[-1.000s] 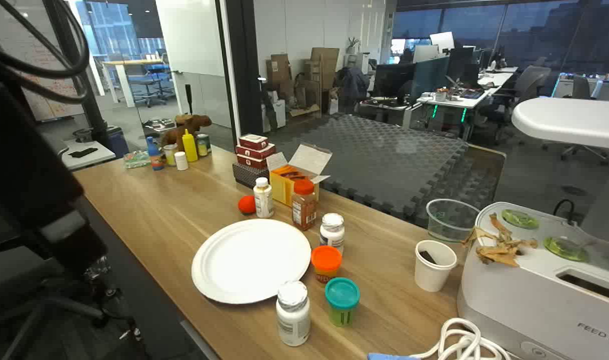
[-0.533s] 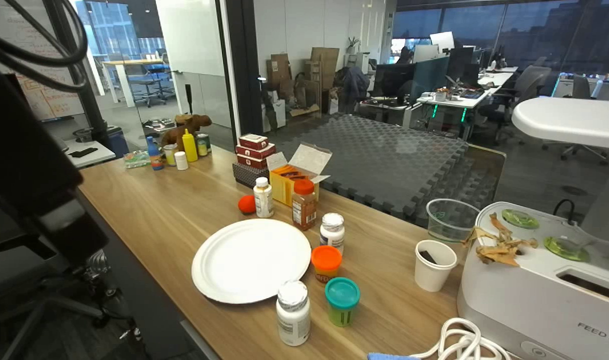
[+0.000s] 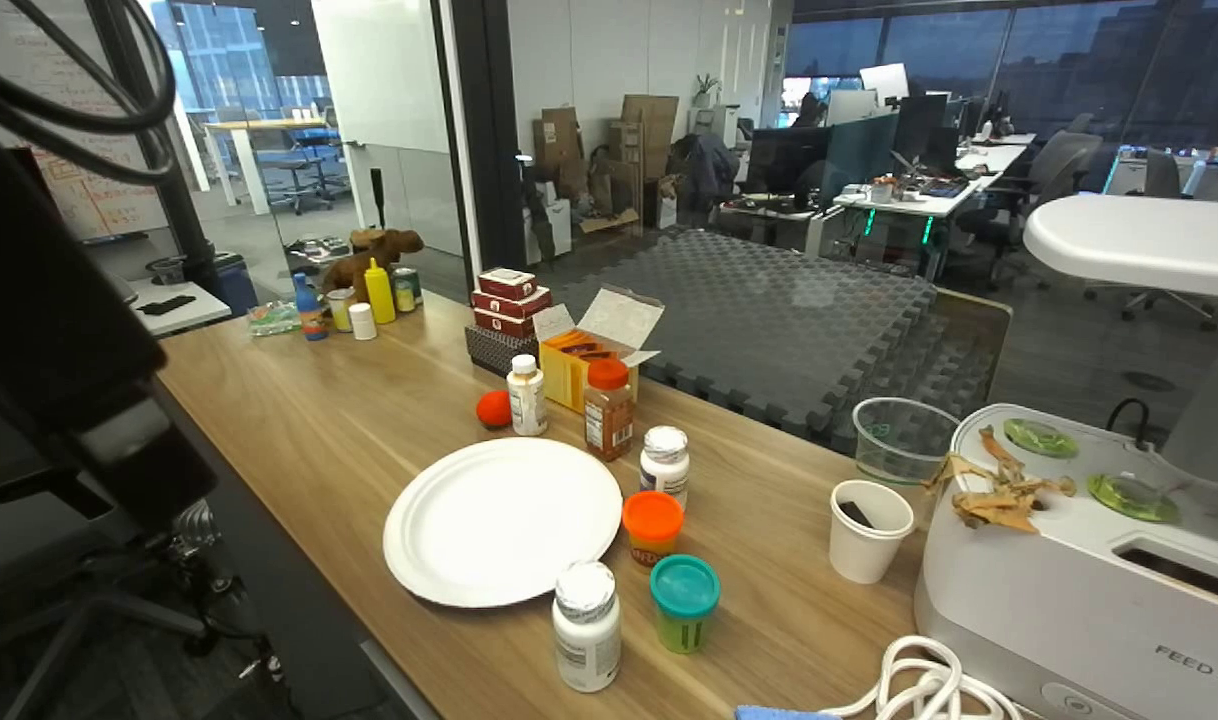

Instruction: Pick up the bottles and small containers from the table and put them on the plate.

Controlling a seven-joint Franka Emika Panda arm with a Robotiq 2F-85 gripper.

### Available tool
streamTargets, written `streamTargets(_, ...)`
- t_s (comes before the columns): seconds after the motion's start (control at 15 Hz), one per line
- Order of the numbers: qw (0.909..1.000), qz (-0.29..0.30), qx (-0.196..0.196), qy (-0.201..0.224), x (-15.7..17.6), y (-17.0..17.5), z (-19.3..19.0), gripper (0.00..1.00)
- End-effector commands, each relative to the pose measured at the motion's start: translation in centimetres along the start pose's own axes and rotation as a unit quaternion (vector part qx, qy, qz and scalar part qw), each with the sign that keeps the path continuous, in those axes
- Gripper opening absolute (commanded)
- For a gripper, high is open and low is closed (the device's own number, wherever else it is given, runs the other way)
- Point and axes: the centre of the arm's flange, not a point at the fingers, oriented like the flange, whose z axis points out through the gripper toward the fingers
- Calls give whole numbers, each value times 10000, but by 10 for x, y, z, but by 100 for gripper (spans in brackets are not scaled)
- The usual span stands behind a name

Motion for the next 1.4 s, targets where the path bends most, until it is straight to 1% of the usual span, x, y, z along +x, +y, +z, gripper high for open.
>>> streamTargets(0.0, 10000, 0, 0, 0, 0, 0, 0, 100)
streamTargets(0.13, 10000, 0, 0, 0, 0, 0, 0, 100)
streamTargets(0.2, 10000, -26, 72, 40, 7, 4, 8, 100)
streamTargets(0.4, 10000, 45, -35, 0, 28, 14, 29, 100)
streamTargets(0.67, 9997, 184, 167, -22, 58, 22, 81, 100)
streamTargets(0.8, 9992, 294, 274, -64, 71, 24, 113, 100)
streamTargets(1.0, 9982, 471, 306, -191, 90, 30, 154, 100)
streamTargets(1.27, 9964, 695, 343, -331, 119, 40, 186, 100)
streamTargets(1.33, 9962, 745, 342, -303, 126, 44, 192, 100)
